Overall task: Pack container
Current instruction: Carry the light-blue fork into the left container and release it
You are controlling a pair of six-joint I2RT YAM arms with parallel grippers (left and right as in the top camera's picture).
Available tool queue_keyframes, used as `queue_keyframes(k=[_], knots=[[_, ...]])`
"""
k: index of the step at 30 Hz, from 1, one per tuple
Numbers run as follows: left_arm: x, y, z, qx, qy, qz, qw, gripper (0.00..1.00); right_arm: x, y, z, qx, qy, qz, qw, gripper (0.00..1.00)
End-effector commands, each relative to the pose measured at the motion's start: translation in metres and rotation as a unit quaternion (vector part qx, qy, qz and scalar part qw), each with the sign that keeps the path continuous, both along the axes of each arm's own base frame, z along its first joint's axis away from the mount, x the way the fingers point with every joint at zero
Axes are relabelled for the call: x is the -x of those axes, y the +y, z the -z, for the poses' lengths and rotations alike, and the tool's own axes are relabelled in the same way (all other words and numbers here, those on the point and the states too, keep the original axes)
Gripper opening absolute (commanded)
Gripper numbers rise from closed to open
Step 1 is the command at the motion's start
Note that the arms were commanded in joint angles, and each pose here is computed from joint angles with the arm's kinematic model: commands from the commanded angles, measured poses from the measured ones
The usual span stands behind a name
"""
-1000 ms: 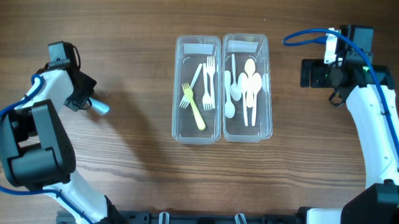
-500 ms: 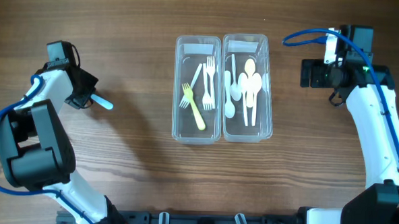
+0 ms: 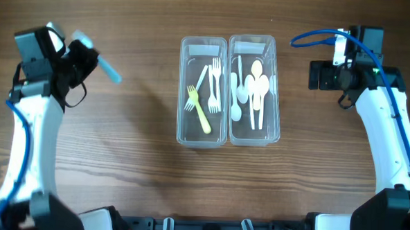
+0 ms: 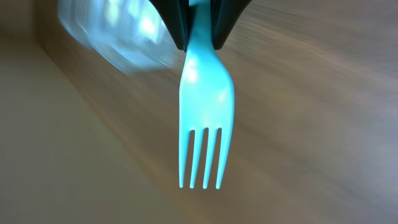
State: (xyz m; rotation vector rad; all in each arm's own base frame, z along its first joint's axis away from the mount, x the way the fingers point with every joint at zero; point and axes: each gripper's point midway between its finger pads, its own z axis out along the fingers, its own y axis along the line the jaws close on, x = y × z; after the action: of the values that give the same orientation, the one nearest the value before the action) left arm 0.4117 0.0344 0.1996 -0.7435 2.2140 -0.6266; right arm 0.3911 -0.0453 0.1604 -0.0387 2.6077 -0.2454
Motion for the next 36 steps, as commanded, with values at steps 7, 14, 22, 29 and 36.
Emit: queue_keyframes(k=[7,14,22,29,36], knots=[[0.036,-0.163,-0.028,0.007,-0.062,0.299,0.952,0.04,-0.003,-0.004,-0.012,0.011,-0.015,0.002,1.0,1.0],[0.05,-0.224,0.008,-0.043,-0.021,0.354,0.934,0.05,-0.003,-0.004,-0.012,0.011,-0.015,0.002,1.0,1.0],[0.046,-0.245,0.051,-0.067,0.032,0.333,0.94,0.06,-0.003,-0.004,-0.012,0.011,-0.015,0.002,1.0,1.0],[0.045,-0.246,0.052,-0.065,0.033,0.331,0.941,0.21,-0.003,-0.004,-0.012,0.011,-0.015,0.002,1.0,1.0],[0.043,-0.246,0.051,-0.065,0.029,0.331,0.941,0.94,-0.003,-0.004,-0.012,0.011,-0.015,0.002,1.0,1.0]])
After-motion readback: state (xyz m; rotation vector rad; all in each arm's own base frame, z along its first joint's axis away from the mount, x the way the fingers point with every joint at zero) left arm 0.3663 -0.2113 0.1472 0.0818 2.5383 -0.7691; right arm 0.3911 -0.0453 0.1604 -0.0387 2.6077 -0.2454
